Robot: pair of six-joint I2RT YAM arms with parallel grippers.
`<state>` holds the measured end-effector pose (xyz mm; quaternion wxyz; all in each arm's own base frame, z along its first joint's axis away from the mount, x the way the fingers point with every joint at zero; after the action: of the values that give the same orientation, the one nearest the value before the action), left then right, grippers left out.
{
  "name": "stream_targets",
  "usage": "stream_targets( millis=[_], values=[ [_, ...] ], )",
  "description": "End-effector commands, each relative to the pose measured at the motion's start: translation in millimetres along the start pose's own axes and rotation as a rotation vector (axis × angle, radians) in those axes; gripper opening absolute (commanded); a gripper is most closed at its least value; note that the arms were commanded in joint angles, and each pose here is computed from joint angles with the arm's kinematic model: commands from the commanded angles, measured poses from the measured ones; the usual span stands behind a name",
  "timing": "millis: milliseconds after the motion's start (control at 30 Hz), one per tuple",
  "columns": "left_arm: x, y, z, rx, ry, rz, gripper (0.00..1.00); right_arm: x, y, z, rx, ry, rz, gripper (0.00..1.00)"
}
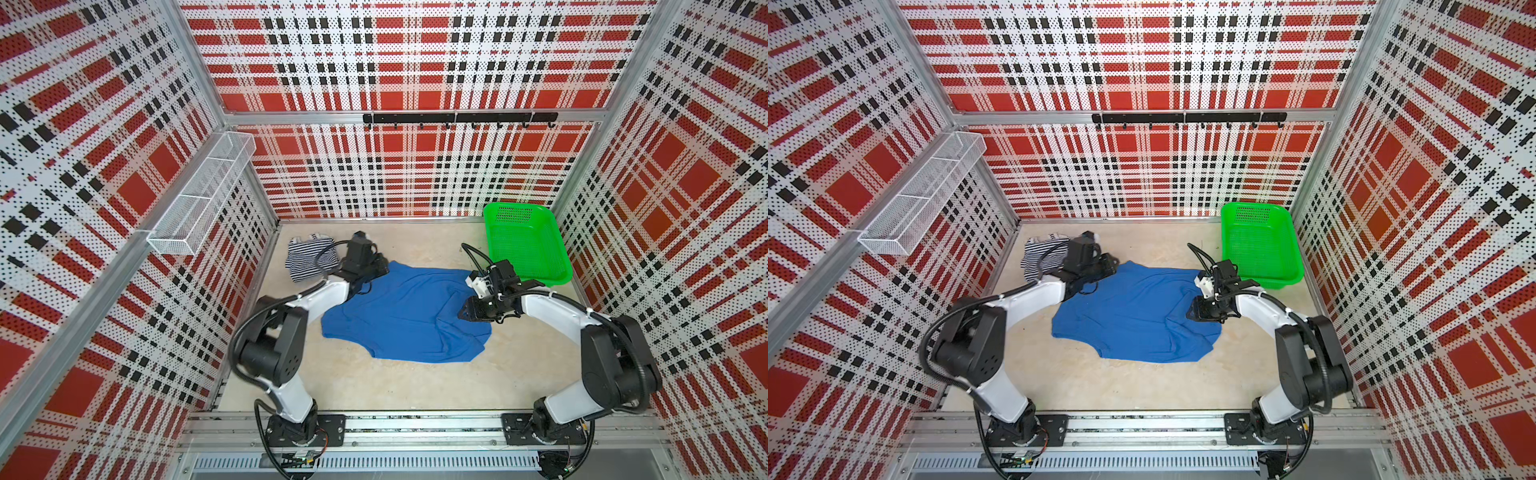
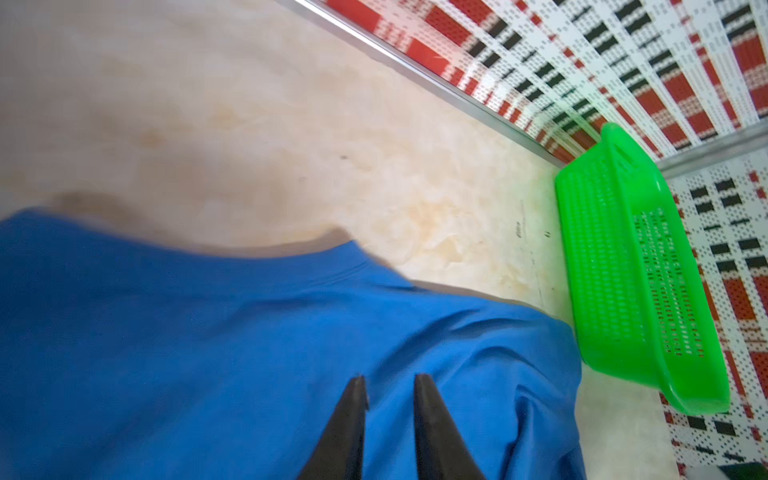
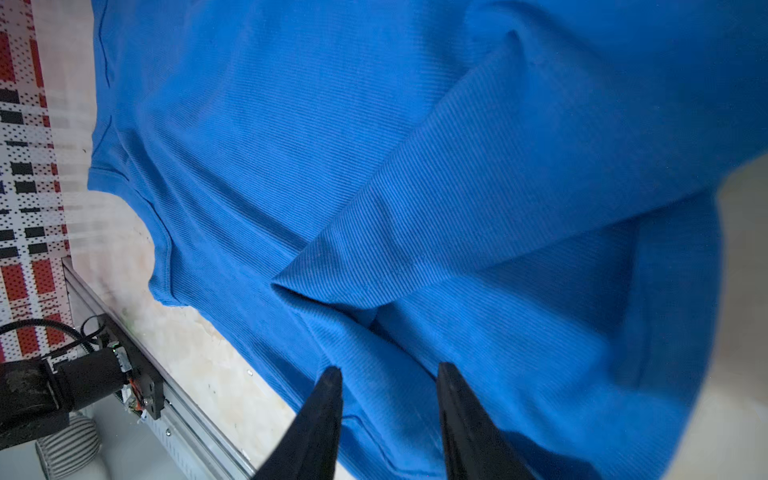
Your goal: Fold and stack the tank tops
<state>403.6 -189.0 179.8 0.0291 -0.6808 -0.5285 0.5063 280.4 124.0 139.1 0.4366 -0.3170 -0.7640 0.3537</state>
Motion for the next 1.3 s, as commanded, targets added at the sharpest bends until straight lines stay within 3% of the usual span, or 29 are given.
stream_targets(
  millis=[0, 133, 267, 500, 833, 1033, 1267],
  values=[
    [-24, 51, 21, 0.107, 0.094, 0.047, 0.22, 3, 7, -11, -0.042, -0.061, -0.074, 0.45],
    [-35, 102, 48, 0.209, 0.127, 0.08, 0.2, 2, 17, -9, -0.017, -0.059, -0.084, 0.53],
    [-23, 137, 73, 0.284, 0.127, 0.058, 0.2, 1, 30, -1, 0.044, -0.055, -0.087, 0.64],
    [30, 154, 64, 0.263, 0.037, -0.036, 0.15, -3, 41, 15, 0.127, -0.018, -0.091, 0.76],
    [76, 137, 14, 0.107, -0.091, -0.079, 0.1, 17, 21, 52, 0.21, 0.089, -0.135, 0.71],
    [94, 133, -6, 0.064, -0.123, -0.091, 0.1, 18, -1, 84, 0.278, 0.191, -0.026, 0.65],
    [97, 131, -12, 0.068, -0.128, -0.062, 0.09, 15, -31, 108, 0.264, 0.295, 0.08, 0.63]
  ],
)
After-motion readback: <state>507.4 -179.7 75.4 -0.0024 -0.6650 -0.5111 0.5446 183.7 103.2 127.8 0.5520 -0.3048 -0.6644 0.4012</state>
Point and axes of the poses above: each gripper's point midway between its finger pads, its own y axis out along the fingers, its own x axis along the line the jaws close on, z = x × y, the point moved 9 cm from there along -y, back along the fingers, and after that the axes turned 12 degrees about -y, right-handed, at the moved point
